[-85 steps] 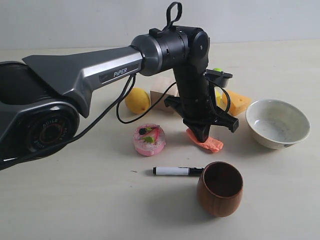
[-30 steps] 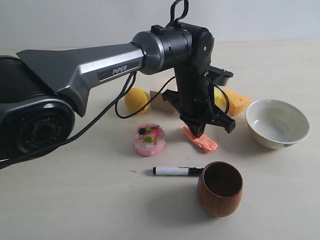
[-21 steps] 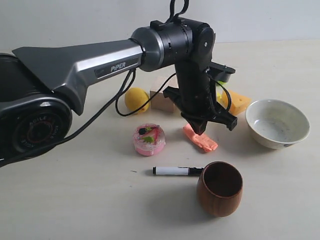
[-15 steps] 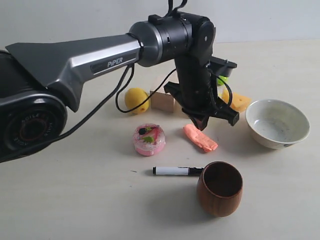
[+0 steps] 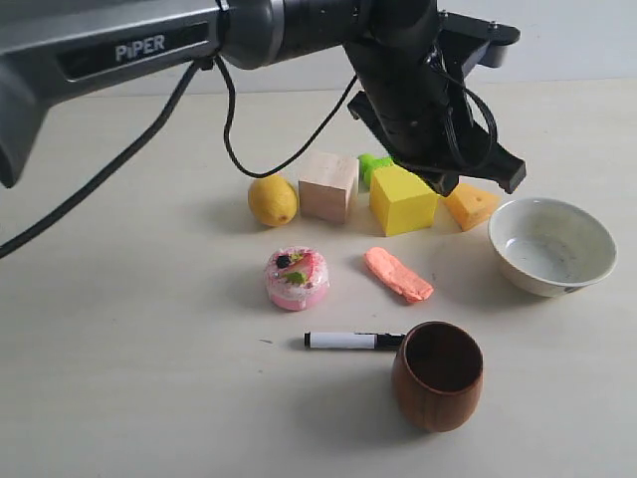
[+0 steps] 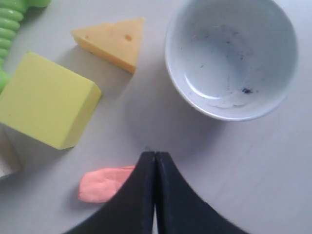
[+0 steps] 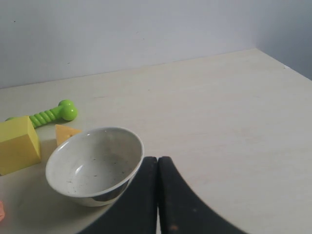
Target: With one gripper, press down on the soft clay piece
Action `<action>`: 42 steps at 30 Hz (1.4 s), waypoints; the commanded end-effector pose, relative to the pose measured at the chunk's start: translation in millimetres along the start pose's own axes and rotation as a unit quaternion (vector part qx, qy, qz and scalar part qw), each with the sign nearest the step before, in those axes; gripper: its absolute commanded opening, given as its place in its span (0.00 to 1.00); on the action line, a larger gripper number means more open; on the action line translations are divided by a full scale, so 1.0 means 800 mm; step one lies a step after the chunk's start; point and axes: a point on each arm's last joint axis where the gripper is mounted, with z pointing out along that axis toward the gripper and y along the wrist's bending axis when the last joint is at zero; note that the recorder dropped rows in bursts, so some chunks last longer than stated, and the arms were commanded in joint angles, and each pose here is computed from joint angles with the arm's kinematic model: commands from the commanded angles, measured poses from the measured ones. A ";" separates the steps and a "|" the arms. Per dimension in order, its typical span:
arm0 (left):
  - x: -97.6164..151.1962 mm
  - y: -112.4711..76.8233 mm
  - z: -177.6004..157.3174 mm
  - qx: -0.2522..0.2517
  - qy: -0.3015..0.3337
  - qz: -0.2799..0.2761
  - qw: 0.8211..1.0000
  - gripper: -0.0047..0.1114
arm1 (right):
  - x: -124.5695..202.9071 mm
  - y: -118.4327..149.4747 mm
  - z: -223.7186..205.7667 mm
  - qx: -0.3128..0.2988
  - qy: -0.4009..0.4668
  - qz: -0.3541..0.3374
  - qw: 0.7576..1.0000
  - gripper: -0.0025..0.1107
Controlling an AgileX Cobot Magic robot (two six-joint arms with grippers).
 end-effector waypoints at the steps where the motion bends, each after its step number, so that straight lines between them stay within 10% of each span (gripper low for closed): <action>1: 0.011 -0.002 -0.020 -0.008 -0.033 0.003 0.999 0.04 | 0.000 0.000 0.000 0.000 -0.006 -0.003 1.000 0.02; 27: 0.177 0.001 -0.203 -0.025 -0.240 -0.030 0.970 0.04 | 0.000 0.000 0.000 0.000 -0.006 -0.004 1.000 0.02; 42: 0.198 -0.004 -0.244 -0.022 -0.272 -0.023 0.962 0.04 | 0.000 0.000 0.000 0.000 -0.006 -0.004 1.000 0.02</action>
